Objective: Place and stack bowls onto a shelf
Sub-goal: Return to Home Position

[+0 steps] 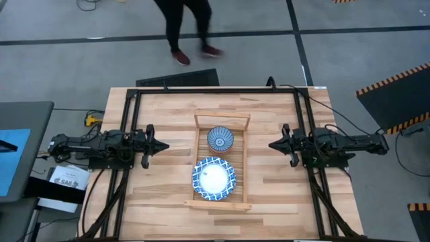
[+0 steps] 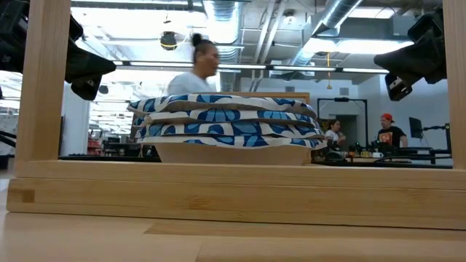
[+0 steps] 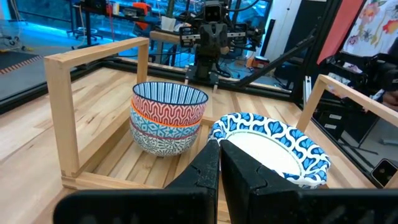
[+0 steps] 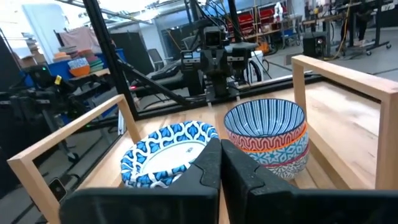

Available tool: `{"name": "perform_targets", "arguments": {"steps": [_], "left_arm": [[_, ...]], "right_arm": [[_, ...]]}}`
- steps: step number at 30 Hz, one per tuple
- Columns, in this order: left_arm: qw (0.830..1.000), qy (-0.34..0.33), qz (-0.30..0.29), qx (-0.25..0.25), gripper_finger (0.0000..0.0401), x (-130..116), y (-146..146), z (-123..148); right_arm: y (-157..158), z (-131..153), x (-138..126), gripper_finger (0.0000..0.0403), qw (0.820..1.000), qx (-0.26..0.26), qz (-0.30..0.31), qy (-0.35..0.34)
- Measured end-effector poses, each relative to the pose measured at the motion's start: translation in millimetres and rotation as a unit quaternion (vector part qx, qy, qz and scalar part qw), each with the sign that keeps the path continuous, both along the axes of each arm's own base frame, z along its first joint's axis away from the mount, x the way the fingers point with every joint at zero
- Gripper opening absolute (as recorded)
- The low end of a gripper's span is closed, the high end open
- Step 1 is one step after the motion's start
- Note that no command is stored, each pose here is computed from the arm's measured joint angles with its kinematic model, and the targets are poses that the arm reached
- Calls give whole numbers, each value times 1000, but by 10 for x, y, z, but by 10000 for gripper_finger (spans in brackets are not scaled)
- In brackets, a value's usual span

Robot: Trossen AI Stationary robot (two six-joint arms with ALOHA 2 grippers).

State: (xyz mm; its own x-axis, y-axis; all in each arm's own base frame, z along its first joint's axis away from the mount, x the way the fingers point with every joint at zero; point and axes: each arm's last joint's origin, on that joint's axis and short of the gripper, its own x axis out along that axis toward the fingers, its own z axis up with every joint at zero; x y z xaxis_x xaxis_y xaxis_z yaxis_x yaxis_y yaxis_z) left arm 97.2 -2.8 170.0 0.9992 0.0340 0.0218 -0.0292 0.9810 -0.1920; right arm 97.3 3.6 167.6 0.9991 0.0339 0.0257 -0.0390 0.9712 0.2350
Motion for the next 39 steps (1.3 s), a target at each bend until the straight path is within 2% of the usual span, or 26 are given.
{"name": "perform_targets", "arguments": {"steps": [8,39], "left_arm": [[1000,0,0,0,0,0,0,1],[1000,0,0,3,0,0,0,2]], "right_arm": [[0,-4,0,41,999,52,1,3],[0,-12,1,44,999,52,1,6]]}}
